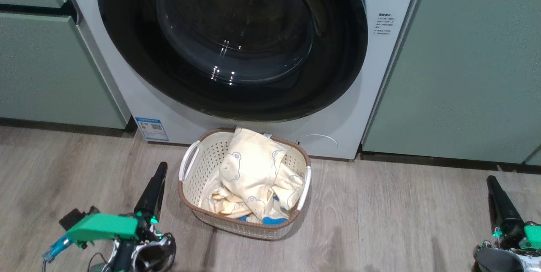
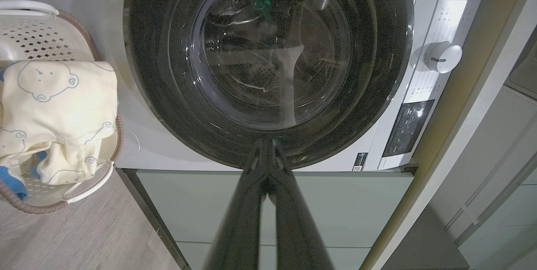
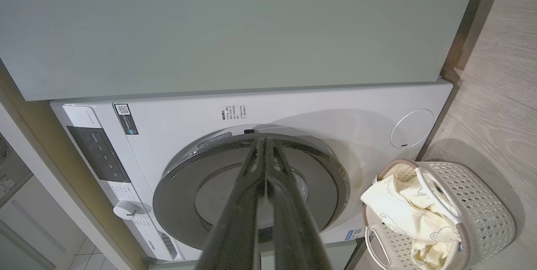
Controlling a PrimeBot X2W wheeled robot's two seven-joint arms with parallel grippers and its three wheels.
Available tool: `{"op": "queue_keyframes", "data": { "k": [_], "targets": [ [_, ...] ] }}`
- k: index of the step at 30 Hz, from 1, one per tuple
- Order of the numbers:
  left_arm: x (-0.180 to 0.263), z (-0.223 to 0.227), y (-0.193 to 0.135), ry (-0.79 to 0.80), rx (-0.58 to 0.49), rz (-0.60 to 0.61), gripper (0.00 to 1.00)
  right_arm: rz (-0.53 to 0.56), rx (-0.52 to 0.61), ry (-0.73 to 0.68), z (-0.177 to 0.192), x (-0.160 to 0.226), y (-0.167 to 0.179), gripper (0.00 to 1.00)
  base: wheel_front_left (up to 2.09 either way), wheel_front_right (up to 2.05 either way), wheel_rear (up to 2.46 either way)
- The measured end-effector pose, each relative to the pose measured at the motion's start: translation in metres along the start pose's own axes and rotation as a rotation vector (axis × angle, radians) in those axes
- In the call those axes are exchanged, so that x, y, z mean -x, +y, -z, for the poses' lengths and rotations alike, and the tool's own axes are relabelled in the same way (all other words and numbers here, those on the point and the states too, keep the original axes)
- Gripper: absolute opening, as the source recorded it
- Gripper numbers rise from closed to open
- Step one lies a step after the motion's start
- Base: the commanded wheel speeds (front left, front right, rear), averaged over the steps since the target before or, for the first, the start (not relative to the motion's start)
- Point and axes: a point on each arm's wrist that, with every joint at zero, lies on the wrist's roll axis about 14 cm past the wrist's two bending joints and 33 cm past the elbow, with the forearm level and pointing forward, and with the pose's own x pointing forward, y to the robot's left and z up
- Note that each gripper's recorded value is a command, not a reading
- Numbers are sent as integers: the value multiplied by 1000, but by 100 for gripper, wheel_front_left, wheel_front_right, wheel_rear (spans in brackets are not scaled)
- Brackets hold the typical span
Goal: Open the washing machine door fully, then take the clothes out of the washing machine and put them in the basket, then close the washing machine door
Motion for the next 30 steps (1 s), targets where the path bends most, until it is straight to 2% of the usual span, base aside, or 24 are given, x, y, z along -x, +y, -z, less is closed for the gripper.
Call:
{"op": "queue_keyframes", "data": {
  "k": [30],
  "targets": [
    [0,1,0,5,4,0,0,0,-1,-2,-2,0,0,0,0,0,0]
  ]
}}
